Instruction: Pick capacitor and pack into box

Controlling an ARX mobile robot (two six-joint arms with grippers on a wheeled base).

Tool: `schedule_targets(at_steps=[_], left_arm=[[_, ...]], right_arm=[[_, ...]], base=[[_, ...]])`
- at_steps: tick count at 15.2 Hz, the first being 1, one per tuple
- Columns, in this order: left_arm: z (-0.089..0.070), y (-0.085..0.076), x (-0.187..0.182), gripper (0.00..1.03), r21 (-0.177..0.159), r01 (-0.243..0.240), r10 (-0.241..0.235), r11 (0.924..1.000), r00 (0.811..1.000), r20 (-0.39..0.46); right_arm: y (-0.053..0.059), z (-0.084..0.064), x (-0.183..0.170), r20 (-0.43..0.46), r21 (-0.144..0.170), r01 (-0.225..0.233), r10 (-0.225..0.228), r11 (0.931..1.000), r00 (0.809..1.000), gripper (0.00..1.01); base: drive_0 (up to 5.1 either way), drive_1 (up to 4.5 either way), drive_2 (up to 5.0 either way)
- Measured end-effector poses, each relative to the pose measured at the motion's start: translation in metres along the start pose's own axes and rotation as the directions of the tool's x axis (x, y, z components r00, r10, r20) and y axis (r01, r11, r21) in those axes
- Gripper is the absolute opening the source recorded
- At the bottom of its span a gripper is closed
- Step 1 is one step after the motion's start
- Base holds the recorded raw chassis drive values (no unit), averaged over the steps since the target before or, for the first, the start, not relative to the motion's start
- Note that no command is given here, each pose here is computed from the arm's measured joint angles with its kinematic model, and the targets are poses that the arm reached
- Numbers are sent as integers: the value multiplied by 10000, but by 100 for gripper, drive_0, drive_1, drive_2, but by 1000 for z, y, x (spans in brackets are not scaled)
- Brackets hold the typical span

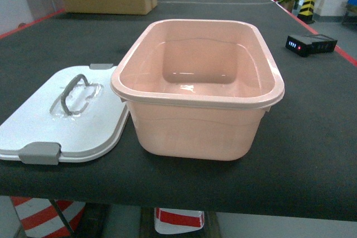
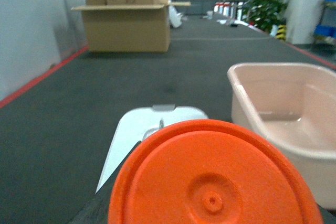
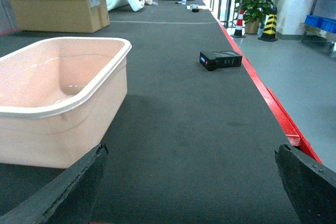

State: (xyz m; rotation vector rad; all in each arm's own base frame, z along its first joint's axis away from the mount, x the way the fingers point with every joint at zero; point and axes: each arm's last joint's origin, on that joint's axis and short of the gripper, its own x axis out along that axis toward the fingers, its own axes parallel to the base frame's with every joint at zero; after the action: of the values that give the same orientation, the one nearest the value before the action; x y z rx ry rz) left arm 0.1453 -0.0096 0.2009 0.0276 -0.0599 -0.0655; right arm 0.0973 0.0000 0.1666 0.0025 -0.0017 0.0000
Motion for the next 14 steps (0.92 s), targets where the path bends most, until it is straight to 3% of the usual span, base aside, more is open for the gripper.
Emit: schedule_targets(at_steps=[2, 4, 6, 7, 8, 9, 10, 11, 13, 14], left_arm=[[14, -7, 24, 43, 146, 385, -392, 9992, 9981, 481], [37, -34, 86, 43, 424, 1228, -1270, 9915, 9849, 1177], [28, -81, 148, 43, 497, 1943, -1953, 9797, 9806, 155], [23, -107, 172, 43, 597, 2322, -2321, 9708, 9726, -85], [20, -132, 192, 43, 586, 2498, -2492, 9665, 9683, -178], [17, -151, 208, 52, 525, 2556, -2553, 9654, 9668, -131], [10, -169, 225, 75, 553, 2575, -2573, 9647, 9663, -101], [8, -166, 226, 98, 587, 2444, -2441, 9679, 9697, -127], [8, -166, 226, 98, 539, 2388, -2383, 9696, 9711, -152], [7, -159, 221, 98, 203, 2190, -2185, 9755, 9756, -221]], right_arm=[[0, 0, 0, -4, 4, 0, 0, 10000, 10000, 98], [0, 0, 0, 0, 0, 0, 0, 10000, 10000, 98], [0, 0, 0, -4, 0, 0, 0, 10000, 10000, 98], [0, 0, 0, 0, 0, 0, 0, 10000, 10000, 98], [0, 0, 0, 0, 0, 0, 0, 10000, 10000, 98], [0, 0, 0, -4, 0, 0, 0, 10000, 10000, 98], [0, 0, 0, -4, 0, 0, 0, 10000, 10000, 98], [0, 0, 0, 0, 0, 0, 0, 10000, 10000, 98], [0, 0, 0, 4, 0, 0, 0, 10000, 10000, 98], [0, 0, 0, 0, 0, -4, 4, 10000, 10000, 98]], base=[[0, 0, 0], [0, 0, 0], [0, 0, 0], [0, 0, 0], [0, 0, 0], [0, 0, 0], [0, 0, 0], [0, 0, 0], [0, 0, 0], [0, 0, 0]])
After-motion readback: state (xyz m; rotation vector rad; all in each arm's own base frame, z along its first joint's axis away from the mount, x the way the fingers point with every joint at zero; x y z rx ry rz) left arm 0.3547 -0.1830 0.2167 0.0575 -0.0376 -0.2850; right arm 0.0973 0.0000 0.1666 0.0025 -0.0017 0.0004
